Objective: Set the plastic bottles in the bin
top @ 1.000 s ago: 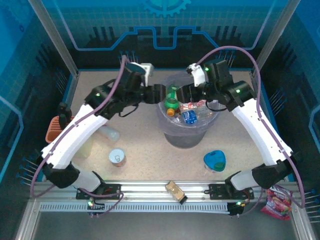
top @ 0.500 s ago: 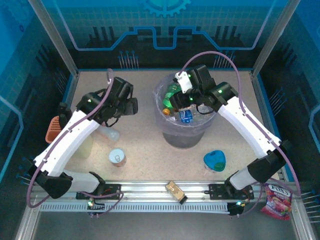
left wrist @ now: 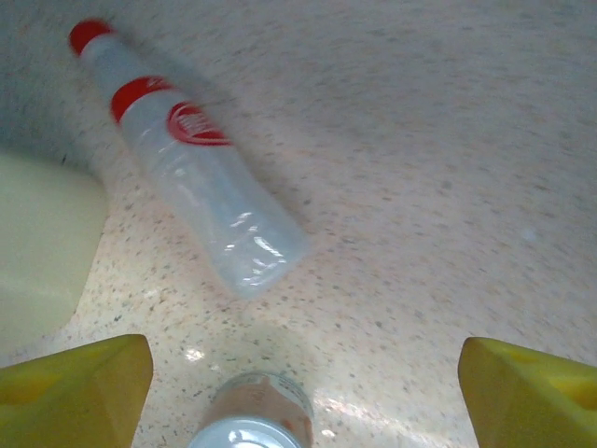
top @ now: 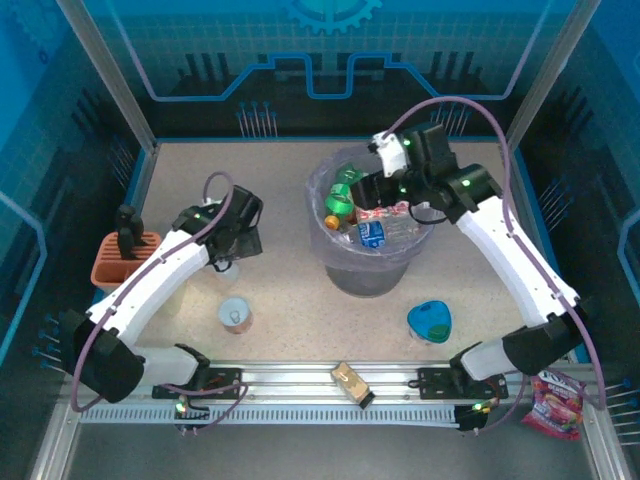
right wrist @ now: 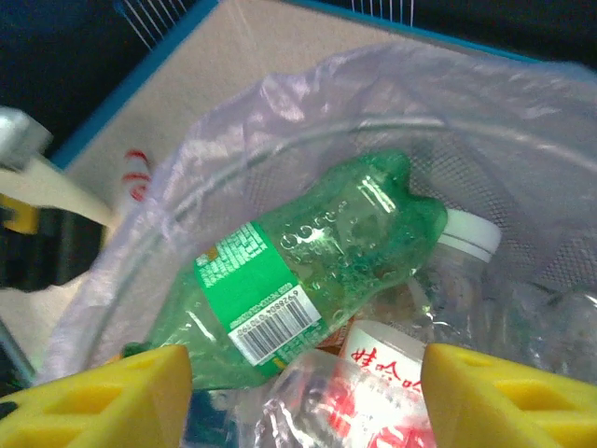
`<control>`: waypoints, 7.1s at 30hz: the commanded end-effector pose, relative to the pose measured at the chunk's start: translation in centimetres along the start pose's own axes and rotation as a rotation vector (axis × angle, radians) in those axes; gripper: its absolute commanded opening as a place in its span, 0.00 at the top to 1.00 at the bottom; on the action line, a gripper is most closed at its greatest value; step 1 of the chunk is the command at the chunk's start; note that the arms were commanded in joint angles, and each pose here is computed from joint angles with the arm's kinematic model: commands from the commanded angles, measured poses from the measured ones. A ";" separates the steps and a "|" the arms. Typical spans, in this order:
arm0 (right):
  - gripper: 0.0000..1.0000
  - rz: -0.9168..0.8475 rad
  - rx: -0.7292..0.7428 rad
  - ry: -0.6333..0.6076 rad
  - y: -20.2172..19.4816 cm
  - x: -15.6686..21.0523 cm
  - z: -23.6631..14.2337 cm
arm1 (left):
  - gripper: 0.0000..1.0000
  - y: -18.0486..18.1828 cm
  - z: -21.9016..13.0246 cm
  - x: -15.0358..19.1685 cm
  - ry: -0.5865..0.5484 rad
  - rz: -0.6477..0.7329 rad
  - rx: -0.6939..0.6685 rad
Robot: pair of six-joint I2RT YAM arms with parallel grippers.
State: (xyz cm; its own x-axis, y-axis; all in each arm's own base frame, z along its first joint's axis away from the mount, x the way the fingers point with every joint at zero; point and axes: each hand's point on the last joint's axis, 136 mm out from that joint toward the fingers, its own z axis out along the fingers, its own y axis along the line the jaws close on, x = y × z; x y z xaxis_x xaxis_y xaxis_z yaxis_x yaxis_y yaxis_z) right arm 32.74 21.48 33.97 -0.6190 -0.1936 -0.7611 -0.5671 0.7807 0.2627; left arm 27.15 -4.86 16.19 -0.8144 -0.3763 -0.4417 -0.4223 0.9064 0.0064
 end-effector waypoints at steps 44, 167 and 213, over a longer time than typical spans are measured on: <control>0.34 0.189 -0.078 -0.122 -1.9 -0.8 -4.7 | 0.46 1.1 9.0 -4.5 0.010 -0.153 0.023; 0.80 0.030 0.061 -0.317 -3.9 -7.1 -0.9 | 0.27 -24.2 -12.7 -2.3 -0.278 0.370 1.013; 0.40 0.301 0.067 -0.252 -9.5 -6.5 -7.2 | 0.28 -24.6 -12.8 -3.0 -0.282 0.382 0.991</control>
State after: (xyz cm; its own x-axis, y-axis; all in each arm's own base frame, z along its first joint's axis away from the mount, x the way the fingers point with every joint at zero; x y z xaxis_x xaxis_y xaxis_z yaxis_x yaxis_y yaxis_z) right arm 37.68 11.58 42.01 -0.5639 0.2265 -0.7942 -0.3627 0.7961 0.4845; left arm 34.95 -27.78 27.70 -0.6662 -0.1146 -0.7369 0.4112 0.7679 -0.4911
